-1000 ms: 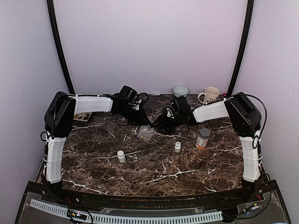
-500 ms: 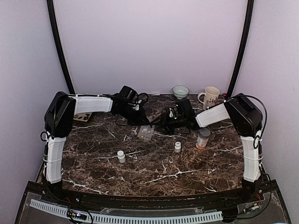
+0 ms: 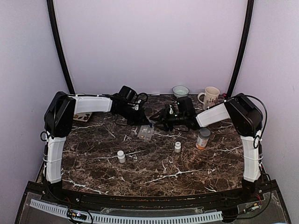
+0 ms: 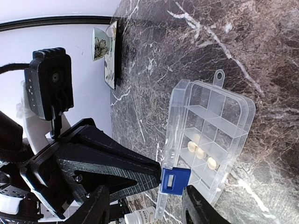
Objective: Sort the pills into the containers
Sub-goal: Close the lid of the pill container.
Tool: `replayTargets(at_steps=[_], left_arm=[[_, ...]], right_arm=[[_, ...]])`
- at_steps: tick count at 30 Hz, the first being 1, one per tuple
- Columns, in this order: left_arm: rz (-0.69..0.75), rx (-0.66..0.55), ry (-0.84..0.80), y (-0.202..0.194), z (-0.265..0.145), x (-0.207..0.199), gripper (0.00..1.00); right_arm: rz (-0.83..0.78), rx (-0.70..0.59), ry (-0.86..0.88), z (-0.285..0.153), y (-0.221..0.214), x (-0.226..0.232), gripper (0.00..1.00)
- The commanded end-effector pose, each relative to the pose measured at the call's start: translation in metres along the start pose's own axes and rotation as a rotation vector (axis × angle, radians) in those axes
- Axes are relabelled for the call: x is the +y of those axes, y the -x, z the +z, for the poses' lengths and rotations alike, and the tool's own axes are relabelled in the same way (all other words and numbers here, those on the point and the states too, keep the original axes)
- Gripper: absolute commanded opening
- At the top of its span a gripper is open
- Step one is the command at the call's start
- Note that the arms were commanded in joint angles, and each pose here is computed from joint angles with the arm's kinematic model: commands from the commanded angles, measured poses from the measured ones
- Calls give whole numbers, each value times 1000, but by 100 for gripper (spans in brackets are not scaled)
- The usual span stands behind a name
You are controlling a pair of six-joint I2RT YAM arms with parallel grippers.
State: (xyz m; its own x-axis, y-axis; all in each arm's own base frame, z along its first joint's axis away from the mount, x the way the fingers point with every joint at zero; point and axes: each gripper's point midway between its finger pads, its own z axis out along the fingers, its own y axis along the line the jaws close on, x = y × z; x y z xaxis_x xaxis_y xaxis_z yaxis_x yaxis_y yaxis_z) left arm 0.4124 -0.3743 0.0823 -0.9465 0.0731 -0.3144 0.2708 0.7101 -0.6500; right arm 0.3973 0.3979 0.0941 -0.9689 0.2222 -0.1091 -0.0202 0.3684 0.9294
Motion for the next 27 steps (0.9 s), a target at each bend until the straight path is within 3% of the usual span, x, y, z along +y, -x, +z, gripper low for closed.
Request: replayTargets(at_steps=[1, 27], left_arm=[[-13, 8, -5, -2, 1, 5, 7], [-8, 19, -15, -3, -1, 8, 5]], right_arm=[[-18, -4, 29, 1, 7, 9, 54], [36, 43, 15, 9, -1, -7, 54]])
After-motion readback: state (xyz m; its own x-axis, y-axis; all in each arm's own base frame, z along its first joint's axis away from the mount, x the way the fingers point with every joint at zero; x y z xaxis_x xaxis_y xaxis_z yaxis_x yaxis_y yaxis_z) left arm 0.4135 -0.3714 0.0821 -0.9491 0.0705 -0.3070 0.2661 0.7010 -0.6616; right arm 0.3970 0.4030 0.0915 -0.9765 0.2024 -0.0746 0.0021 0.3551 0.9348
